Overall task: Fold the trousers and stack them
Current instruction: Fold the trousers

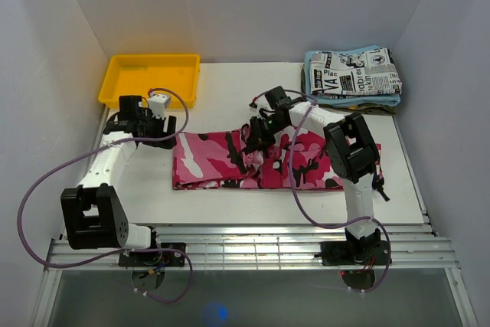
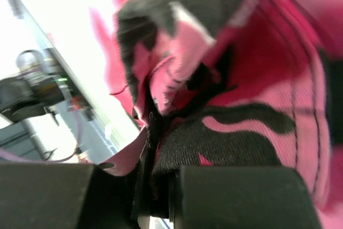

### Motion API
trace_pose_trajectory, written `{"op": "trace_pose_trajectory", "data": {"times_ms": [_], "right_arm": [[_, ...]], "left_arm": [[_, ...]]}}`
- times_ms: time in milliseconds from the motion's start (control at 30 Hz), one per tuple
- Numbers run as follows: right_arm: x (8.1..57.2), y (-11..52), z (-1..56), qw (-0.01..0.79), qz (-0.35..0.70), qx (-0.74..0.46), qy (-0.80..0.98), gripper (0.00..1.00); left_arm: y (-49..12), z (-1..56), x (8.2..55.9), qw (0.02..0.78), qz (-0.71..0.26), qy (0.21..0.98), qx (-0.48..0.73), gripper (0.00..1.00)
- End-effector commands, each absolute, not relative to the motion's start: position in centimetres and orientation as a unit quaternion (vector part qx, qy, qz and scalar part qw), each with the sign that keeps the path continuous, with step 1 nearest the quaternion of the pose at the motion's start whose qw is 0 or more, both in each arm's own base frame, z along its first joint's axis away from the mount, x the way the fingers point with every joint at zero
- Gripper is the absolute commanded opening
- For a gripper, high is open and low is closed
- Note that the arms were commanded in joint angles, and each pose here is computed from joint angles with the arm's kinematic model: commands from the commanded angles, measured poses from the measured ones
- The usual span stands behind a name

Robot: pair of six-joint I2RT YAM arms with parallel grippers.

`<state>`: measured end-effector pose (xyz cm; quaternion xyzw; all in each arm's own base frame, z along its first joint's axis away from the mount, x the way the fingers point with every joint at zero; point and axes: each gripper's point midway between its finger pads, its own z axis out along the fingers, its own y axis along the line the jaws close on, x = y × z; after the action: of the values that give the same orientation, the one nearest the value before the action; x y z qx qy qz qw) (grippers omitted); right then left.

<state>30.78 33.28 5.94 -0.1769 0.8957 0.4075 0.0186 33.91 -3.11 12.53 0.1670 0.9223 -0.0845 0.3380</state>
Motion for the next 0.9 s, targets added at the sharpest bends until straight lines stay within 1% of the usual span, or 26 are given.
{"op": "trace_pose_trajectory", "data": {"times_ms": [0,67,100,133,167,200,233,300,333,367,433,500,533,600,700,733,800,833,867], "right_arm": [[31.2,37.4,12.3,0.051,0.520,-0.208,0.827,0.08],[31.0,38.2,13.0,0.056,0.550,-0.199,0.809,0.08],[31.8,39.3,14.2,0.085,0.573,-0.214,0.787,0.08],[31.7,39.8,15.4,0.072,0.591,-0.201,0.778,0.08],[31.9,40.5,16.2,0.081,0.602,-0.208,0.766,0.08],[32.4,41.6,17.9,0.107,0.618,-0.228,0.745,0.08],[32.5,42.2,18.9,0.108,0.628,-0.221,0.739,0.08],[32.6,43.6,21.1,0.141,0.650,-0.236,0.708,0.08],[32.6,44.1,21.8,0.149,0.658,-0.236,0.700,0.08],[32.1,44.8,22.6,0.135,0.669,-0.225,0.695,0.08],[32.0,46.2,23.7,0.140,0.685,-0.232,0.676,0.08],[31.5,47.5,24.3,0.127,0.698,-0.225,0.668,0.08],[31.7,47.9,25.6,0.145,0.710,-0.234,0.649,0.08],[31.2,48.4,26.9,0.144,0.724,-0.230,0.635,0.08],[30.1,47.4,27.1,0.134,0.731,-0.219,0.632,0.08],[29.3,46.7,24.8,0.112,0.726,-0.204,0.648,0.08],[28.3,45.4,24.2,0.107,0.723,-0.199,0.653,0.08],[27.9,44.9,23.3,0.106,0.718,-0.195,0.659,0.08],[27.3,44.2,21.2,0.092,0.709,-0.183,0.675,0.08]], "left_arm": [[-0.9,15.0,35.1,0.366,-0.122,0.919,0.086,0.84],[-0.5,14.9,35.1,0.357,-0.146,0.920,0.068,0.83],[-0.4,15.0,34.8,0.356,-0.165,0.918,0.064,0.83],[-0.3,15.0,34.6,0.357,-0.173,0.916,0.066,0.83],[-0.2,15.6,34.3,0.371,-0.170,0.910,0.072,0.83],[0.2,14.9,33.9,0.378,-0.165,0.908,0.071,0.84],[0.3,15.7,33.5,0.398,-0.158,0.899,0.087,0.85],[1.3,15.5,33.0,0.413,-0.149,0.895,0.076,0.87],[1.3,15.8,32.8,0.419,-0.161,0.890,0.076,0.89],[1.4,16.1,32.6,0.425,-0.167,0.887,0.073,0.89],[2.1,15.9,32.1,0.426,-0.172,0.886,0.062,0.89],[3.0,16.0,32.0,0.435,-0.168,0.883,0.052,0.89],[3.2,15.8,31.9,0.436,-0.169,0.883,0.047,0.89],[4.3,16.0,31.8,0.443,-0.176,0.879,0.026,0.90],[4.9,16.1,31.9,0.440,-0.188,0.878,0.020,0.90],[4.8,16.2,31.8,0.441,-0.190,0.877,0.028,0.90],[3.9,16.8,31.5,0.452,-0.202,0.865,0.079,0.89],[3.5,17.6,31.2,0.467,-0.197,0.855,0.106,0.90],[3.1,17.3,30.7,0.471,-0.194,0.851,0.126,0.90]]}}
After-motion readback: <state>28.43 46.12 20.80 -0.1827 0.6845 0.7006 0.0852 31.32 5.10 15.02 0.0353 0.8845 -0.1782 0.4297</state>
